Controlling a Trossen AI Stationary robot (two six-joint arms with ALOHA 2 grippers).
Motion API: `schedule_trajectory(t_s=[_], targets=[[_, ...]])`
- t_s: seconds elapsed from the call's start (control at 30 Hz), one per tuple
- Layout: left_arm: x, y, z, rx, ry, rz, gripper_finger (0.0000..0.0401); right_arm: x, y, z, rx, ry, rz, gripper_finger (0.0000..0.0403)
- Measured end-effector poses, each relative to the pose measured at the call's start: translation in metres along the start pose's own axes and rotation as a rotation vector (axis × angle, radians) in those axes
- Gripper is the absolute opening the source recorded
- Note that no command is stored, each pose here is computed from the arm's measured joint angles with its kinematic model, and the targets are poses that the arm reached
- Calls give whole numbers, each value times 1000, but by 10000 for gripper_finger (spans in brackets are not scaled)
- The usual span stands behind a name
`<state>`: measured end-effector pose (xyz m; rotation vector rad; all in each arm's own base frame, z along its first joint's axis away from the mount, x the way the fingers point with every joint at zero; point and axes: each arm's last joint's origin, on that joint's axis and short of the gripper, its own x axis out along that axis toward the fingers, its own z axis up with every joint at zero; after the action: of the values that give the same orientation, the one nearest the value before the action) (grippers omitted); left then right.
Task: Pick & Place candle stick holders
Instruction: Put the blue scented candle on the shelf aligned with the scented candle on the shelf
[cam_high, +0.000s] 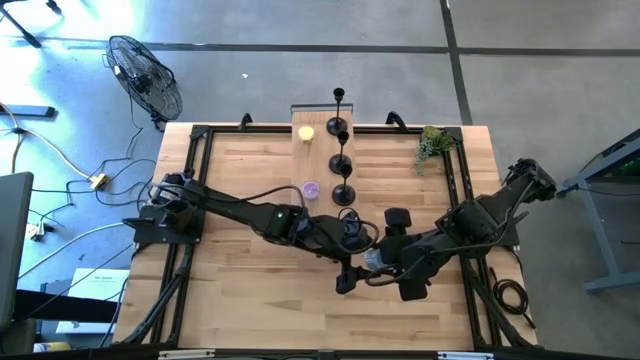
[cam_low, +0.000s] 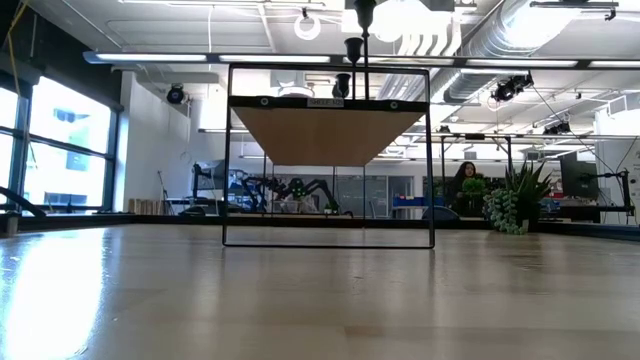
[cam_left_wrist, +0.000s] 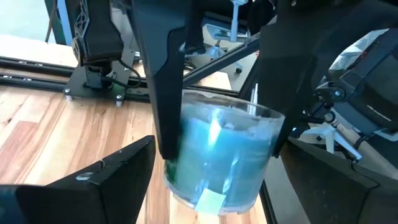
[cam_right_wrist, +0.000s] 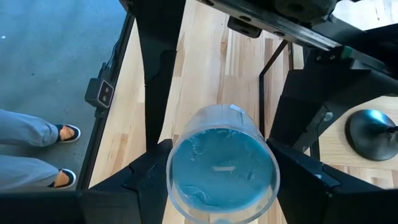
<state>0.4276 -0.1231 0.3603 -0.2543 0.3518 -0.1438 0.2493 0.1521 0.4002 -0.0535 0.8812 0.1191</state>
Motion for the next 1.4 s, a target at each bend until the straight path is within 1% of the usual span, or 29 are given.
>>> schedule_trajectory(t_s=[0.13,0.33,0.43,0.83,1.07,1.2,1.3,1.4], targets=[[0,0,-1,0,6,0,328,0,0,0,-4,-1,-3,225],[0,0,-1,2,14,-18,289,0,0,0,-23,-2,-5,225],[0,-1,-1,5,23,-31,276,1,-3,1,-15,-1,-3,225],[0,-1,-3,5,44,-45,271,3,-7,3,-41,-2,-1,225],[13,7,-9,-25,65,-76,271,4,-9,3,-52,5,-1,223],[19,12,-16,-44,96,-74,266,2,-11,8,-54,-48,-41,223],[20,16,-13,-45,75,-72,246,2,-11,8,-63,-52,-74,223],[20,19,-12,-44,76,-71,213,2,-11,7,-80,-41,-52,227]])
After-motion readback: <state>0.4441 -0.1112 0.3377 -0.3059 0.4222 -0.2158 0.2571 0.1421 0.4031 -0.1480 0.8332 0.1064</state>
